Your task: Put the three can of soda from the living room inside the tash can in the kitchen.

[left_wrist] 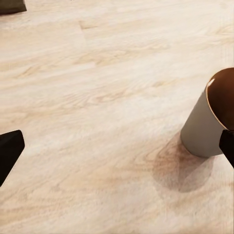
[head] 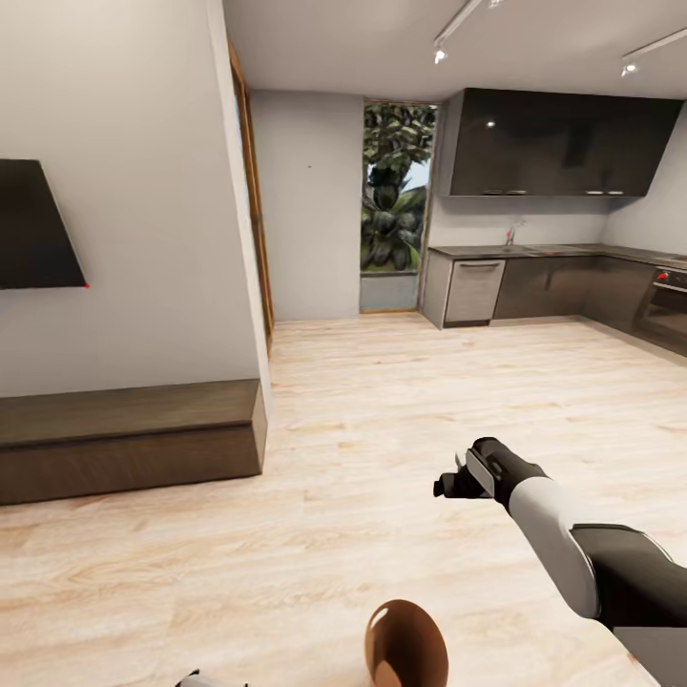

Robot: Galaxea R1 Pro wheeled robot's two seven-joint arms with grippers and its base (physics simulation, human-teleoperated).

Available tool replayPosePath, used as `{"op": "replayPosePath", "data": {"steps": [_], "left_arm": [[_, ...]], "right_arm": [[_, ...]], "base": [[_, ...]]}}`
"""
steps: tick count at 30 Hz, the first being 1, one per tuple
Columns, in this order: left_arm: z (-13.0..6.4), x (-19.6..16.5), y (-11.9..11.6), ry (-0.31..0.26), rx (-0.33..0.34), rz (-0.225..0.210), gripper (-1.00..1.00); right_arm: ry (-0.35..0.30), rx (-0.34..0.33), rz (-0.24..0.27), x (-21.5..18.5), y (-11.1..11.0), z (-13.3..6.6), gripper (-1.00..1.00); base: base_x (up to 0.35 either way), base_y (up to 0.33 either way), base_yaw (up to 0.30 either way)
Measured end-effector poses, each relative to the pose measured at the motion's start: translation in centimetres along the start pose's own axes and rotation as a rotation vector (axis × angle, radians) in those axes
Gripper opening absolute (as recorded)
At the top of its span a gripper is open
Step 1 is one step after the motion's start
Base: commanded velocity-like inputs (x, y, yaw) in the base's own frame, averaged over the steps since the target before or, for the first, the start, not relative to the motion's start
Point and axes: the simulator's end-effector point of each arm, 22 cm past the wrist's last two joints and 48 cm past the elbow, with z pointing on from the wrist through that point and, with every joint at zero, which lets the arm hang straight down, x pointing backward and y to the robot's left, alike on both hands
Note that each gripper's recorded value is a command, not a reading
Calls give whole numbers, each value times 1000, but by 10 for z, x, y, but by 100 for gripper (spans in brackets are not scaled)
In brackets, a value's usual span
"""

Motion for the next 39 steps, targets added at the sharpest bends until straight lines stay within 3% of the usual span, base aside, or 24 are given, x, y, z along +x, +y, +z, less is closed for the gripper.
{"op": "replayPosePath", "data": {"steps": [8,22,26,30,31,33,39], "left_arm": [[1,-1,-5,1,25,-1,100],[2,-7,-6,-13,18,-13,100],[5,-3,-7,-14,18,-14,100],[9,3,-7,-12,20,-13,100],[10,5,-7,-10,21,-12,100],[12,9,-7,-9,22,-12,100],[18,18,-6,-6,23,-10,100]], "right_arm": [[-8,1,-2,-2,0,0,100],[-19,-12,13,-3,-4,0,100],[-18,6,26,0,-21,4,100],[-19,39,58,4,-56,8,100],[-22,58,73,6,-81,6,100],[-24,77,97,9,-106,6,100],[-26,91,122,16,-132,11,100]], "base": [[3,261,0],[0,31,0],[0,1,0],[0,0,0],[0,0,0],[0,0,0],[0,0,0]]}}
